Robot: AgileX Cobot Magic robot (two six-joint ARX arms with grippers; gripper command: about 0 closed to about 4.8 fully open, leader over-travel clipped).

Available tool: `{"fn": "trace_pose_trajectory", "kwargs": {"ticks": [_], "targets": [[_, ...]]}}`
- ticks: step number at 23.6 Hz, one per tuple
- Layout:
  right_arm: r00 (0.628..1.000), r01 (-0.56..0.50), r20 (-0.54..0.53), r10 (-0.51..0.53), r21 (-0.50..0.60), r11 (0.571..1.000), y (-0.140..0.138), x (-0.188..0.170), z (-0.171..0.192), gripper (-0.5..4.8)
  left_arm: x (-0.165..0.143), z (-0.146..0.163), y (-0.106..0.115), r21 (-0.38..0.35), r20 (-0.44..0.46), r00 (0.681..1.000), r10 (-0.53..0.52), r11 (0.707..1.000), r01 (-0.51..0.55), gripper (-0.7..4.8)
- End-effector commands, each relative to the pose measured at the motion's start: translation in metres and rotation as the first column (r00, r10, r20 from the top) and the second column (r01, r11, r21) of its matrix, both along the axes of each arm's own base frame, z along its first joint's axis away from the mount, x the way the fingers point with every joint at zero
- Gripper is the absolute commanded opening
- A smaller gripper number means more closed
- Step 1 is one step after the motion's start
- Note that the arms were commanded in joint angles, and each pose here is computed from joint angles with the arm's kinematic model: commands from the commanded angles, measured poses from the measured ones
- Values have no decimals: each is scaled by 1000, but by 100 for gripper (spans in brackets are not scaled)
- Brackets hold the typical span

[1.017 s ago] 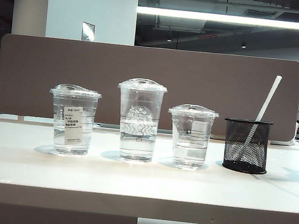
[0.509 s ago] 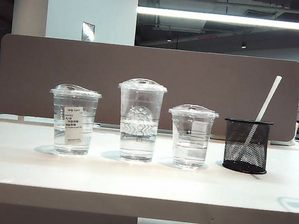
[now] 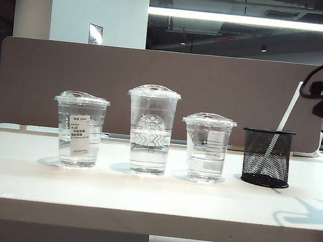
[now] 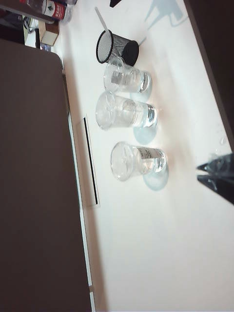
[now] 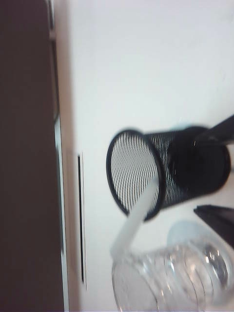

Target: Pick up the straw and insert it into the large coffee cup.

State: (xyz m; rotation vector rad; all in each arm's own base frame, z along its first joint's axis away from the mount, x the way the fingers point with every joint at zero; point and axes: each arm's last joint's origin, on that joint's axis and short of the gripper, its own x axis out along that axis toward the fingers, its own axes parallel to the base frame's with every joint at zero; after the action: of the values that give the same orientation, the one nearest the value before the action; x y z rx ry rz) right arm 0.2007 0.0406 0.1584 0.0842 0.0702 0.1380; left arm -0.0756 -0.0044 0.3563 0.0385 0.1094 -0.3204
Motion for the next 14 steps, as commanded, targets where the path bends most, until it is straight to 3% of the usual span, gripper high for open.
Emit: {"fn": "trace_pose_trajectory", "kwargs": {"ticks": [1, 10, 11, 13, 14], "targets": [[995, -77, 67, 76, 16, 997, 4, 7, -3, 235, 0, 2, 0, -1, 13, 1000, -1, 1000, 1, -4], [988, -117, 106, 114, 20, 993, 13, 41, 8, 231, 0, 2, 0, -1, 13, 1000, -1, 1000, 1, -4], [989, -115, 97, 113, 19, 993, 13, 45, 9, 212, 0, 2, 0, -1, 13, 1000, -1, 1000, 1, -4], [990, -115, 83, 113, 18, 993, 15, 50, 12, 106, 0, 2, 0, -1, 13, 1000, -1, 1000, 1, -4], [990, -115, 82, 113, 18, 993, 15, 51, 13, 78, 0, 2, 0, -1, 13, 1000, -1, 1000, 1, -4]]}}
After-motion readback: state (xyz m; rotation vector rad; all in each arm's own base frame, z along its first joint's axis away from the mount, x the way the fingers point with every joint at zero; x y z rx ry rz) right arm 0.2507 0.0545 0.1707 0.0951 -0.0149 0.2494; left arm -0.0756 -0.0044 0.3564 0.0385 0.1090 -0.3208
